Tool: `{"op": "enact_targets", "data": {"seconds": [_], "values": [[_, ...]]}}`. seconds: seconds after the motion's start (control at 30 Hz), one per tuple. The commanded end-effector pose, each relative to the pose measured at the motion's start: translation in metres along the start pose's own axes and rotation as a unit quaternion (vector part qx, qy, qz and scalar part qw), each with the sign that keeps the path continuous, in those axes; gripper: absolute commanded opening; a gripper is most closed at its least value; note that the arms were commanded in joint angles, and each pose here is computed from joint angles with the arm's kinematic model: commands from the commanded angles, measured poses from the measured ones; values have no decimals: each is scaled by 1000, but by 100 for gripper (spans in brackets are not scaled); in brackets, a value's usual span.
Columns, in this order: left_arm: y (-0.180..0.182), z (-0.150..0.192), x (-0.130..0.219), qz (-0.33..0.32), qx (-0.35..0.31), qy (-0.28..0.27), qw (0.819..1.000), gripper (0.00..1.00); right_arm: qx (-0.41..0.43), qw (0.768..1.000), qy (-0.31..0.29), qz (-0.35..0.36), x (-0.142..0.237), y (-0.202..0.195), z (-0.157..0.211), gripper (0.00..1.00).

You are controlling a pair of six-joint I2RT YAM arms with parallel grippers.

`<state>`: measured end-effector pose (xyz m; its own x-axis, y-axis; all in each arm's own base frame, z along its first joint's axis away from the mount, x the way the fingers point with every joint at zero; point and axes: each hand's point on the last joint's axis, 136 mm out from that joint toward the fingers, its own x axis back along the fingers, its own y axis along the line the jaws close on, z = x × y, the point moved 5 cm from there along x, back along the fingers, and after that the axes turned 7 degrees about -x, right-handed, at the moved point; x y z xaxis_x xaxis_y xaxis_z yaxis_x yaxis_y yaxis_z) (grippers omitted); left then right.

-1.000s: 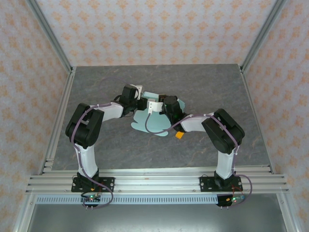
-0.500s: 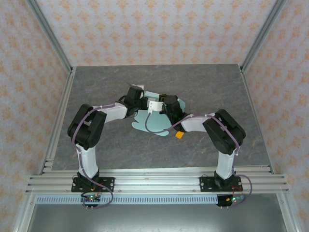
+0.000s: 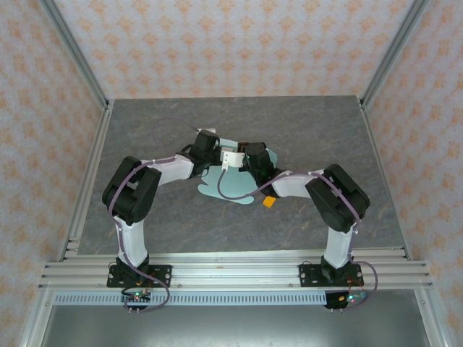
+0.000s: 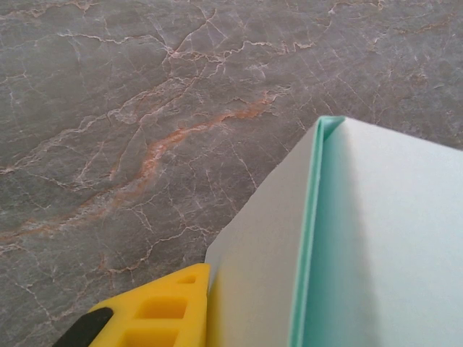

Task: Fold the paper box

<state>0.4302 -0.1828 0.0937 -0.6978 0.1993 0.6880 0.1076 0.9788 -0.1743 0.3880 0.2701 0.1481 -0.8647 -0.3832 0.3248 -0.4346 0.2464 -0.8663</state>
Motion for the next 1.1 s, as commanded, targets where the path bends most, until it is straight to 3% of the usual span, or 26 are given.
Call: {"op": "enact_targets", "data": {"seconds": [0.0,0.13,0.5,1.07], "values": [[64,-26,4,-153,89,-57,983,17,-29,999,-41,13,21,-21,-20,0],[62,-23,2,-151,87,-57,983,16,-32,999,-40,12,21,-21,-20,0],[43,-35,-2,-42,33,-70,996,30,-31,999,-22,13,15,-23,-10,0],[34,-44,-7,30,-35,-62,997,45,-26,999,-20,-30,16,-16,-7,0]]}}
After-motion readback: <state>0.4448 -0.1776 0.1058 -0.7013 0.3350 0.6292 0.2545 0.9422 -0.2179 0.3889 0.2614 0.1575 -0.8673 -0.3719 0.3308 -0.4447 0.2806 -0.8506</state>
